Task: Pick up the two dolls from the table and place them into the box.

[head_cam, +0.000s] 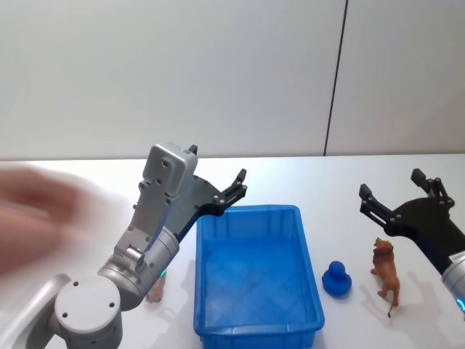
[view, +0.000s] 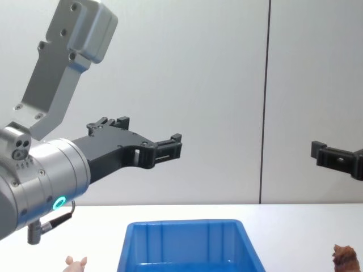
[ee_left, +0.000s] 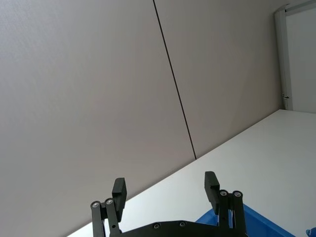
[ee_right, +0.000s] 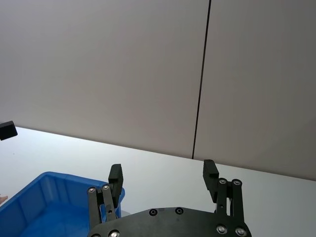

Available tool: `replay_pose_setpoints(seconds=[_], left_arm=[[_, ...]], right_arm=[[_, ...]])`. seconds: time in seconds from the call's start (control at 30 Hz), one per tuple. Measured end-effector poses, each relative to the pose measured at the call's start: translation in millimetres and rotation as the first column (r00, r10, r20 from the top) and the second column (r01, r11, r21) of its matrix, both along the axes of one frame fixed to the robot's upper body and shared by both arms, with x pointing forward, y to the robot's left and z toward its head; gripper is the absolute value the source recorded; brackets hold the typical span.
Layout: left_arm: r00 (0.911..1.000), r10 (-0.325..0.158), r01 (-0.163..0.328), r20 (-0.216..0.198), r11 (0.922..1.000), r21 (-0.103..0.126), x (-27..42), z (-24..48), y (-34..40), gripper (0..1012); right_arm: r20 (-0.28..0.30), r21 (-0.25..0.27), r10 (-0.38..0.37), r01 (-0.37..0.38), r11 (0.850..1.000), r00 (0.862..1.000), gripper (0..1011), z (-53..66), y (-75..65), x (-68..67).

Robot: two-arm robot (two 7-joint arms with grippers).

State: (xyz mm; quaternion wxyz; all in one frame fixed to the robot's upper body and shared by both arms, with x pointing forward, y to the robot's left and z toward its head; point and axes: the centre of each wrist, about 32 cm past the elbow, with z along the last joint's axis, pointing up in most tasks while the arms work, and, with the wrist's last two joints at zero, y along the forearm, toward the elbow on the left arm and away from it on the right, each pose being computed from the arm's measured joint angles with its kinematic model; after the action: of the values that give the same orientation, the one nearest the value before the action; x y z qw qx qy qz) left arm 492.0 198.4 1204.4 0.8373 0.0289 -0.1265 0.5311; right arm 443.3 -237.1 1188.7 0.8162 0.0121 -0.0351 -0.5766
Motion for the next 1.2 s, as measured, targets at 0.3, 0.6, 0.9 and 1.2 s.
replay_pose_setpoints(seconds=[0.3,0.6,0.9,1.2], left_arm=[[1.0000,0.000,0.000,0.000,1.0000,0.000,0.0,0.0,0.0,1001],[1.0000,0.000,0.000,0.000,1.0000,0.000,0.0,0.0,0.0,1001],[1.0000,0.000,0.000,0.000,1.0000,0.000,0.0,0.0,0.0,1001],[1.0000,0.000,0.000,0.000,1.0000,0.000,0.0,0.0,0.0,1001]], right_arm=[[0.000,0.000,0.000,0.000,1.000,1.000,1001,0.0,0.0,0.0],[0.000,0.000,0.000,0.000,1.000,1.000,1001,0.0,0.0,0.0],[0.000,0.000,0.000,0.000,1.000,1.000,1001,0.0,0.0,0.0],[0.000,-0.001,0.000,0.000,1.000,1.000,1001,0.0,0.2,0.0]])
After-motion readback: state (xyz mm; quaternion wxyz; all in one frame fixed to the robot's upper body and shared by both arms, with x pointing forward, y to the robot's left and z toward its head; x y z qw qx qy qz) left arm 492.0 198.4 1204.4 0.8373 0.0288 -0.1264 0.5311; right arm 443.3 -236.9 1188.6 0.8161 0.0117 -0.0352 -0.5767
